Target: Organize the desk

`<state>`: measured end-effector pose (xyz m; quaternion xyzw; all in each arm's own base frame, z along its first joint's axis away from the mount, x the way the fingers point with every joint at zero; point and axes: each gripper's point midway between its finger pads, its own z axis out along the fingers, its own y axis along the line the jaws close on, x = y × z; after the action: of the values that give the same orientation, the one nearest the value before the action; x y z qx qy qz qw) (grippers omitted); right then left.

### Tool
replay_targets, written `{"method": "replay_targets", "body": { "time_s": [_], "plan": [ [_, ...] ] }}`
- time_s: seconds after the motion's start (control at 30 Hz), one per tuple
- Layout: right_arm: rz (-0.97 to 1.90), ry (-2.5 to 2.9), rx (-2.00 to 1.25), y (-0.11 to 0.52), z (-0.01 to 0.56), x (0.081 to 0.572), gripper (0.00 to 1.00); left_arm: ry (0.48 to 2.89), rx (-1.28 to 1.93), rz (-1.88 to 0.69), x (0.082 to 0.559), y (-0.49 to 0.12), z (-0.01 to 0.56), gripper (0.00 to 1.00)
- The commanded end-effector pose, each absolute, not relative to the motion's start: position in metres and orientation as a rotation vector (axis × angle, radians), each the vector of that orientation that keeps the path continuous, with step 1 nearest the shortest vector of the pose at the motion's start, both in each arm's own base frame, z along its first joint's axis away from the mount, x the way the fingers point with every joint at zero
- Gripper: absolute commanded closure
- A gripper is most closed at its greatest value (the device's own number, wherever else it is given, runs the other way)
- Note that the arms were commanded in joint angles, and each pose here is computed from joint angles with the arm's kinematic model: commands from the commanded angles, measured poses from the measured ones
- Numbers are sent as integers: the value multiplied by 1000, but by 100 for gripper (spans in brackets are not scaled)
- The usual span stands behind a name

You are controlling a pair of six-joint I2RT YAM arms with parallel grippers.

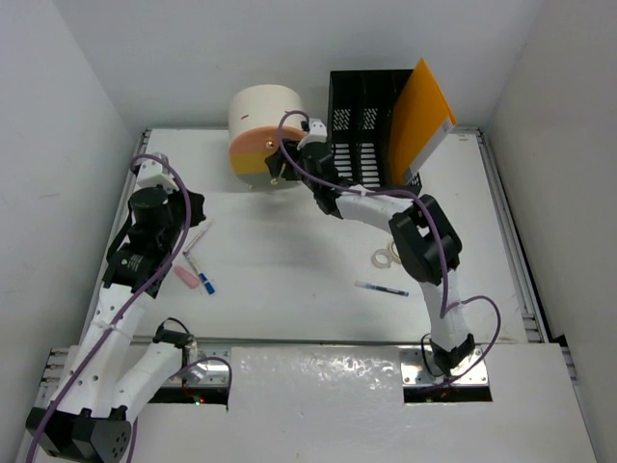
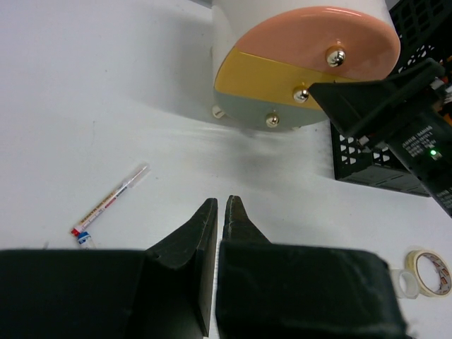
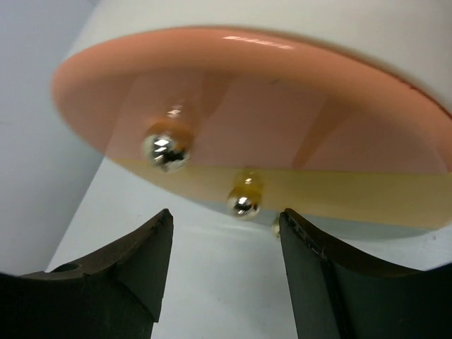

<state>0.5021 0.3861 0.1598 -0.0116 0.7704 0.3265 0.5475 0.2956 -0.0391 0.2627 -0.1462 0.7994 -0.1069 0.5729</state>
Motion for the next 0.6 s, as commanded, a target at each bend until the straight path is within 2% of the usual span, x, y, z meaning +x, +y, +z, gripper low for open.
{"method": "replay_targets", "body": {
  "time_s": [0.0, 0.57],
  "plan": [
    [888, 1772, 80, 394, 178, 519, 41, 1842, -340, -263, 296, -41, 271, 100],
    [1031, 1705, 206, 397, 168, 534, 45, 1843, -345, -240, 297, -37, 270, 100]
  ]
}}
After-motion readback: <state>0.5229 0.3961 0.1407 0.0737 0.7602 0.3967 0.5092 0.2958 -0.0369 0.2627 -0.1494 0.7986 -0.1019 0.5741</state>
